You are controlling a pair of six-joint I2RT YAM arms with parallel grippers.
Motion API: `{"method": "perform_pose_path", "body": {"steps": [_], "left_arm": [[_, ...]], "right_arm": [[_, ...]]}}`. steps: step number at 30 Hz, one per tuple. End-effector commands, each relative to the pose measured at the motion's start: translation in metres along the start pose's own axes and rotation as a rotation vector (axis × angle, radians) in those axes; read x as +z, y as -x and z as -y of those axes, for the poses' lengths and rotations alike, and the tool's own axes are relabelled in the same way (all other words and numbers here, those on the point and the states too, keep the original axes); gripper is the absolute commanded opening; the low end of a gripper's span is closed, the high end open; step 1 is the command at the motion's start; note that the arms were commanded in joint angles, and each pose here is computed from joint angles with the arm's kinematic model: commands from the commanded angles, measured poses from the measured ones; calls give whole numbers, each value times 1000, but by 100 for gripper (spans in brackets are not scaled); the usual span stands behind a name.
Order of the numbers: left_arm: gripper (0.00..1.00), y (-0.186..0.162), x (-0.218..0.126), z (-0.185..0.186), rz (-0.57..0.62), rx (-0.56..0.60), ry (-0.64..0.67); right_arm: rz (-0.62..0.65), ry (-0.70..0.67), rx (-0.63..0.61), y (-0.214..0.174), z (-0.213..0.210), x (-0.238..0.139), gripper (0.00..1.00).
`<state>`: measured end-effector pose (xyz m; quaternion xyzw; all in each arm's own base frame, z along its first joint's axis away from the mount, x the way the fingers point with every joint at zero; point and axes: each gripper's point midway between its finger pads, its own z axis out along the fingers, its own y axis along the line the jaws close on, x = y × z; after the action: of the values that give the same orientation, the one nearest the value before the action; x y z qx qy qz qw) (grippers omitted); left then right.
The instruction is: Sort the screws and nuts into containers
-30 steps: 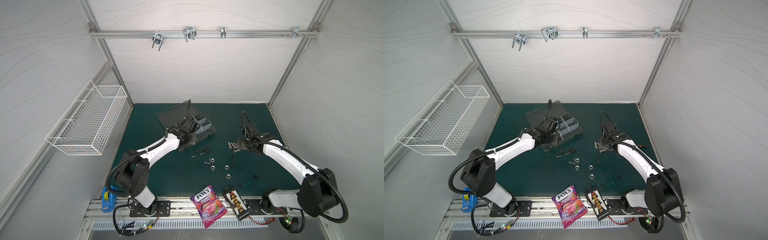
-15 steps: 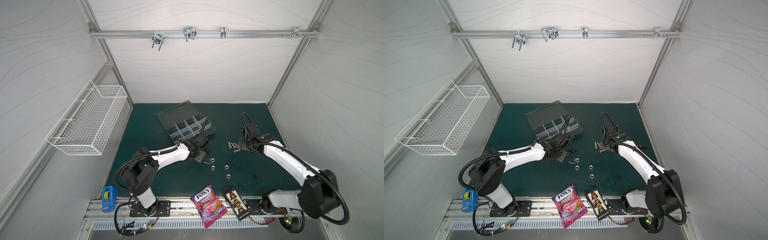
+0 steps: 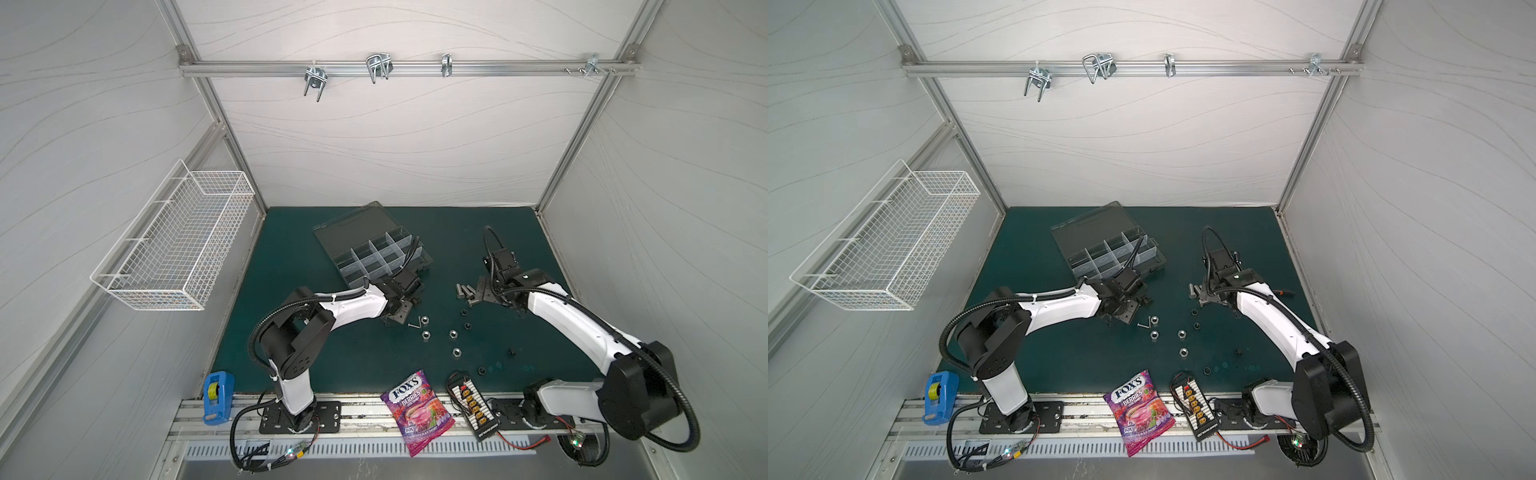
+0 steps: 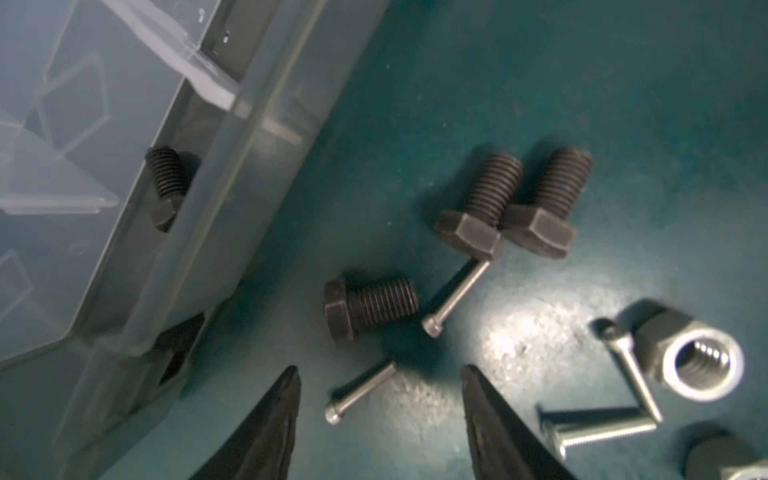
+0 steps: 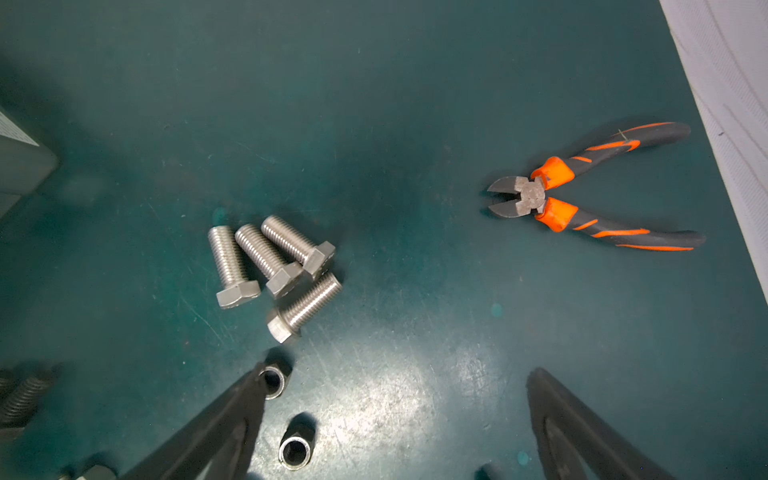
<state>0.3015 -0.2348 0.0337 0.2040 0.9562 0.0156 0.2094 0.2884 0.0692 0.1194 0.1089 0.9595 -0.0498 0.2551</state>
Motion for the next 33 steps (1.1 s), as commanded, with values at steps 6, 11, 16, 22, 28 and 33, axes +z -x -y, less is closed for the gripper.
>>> {"method": "perform_pose_path", "body": {"steps": [6, 11, 16, 22, 28, 33], "left_arm": [[62, 28, 2, -5, 41, -149, -1], [57, 29, 10, -12, 28, -196, -8], [54, 29, 17, -10, 14, -202, -24], [54, 27, 19, -7, 4, -198, -37], [55, 28, 19, -3, 3, -200, -59], [54, 22, 21, -2, -22, -199, -65]], "right_arm": [[12, 19, 14, 0, -1, -5, 99], [13, 26, 11, 0, -2, -4, 99], [13, 31, 9, 1, -4, -4, 99], [15, 44, 4, 2, -7, -4, 99], [13, 50, 3, 2, -8, -3, 99], [16, 50, 5, 2, -8, -3, 99]]}}
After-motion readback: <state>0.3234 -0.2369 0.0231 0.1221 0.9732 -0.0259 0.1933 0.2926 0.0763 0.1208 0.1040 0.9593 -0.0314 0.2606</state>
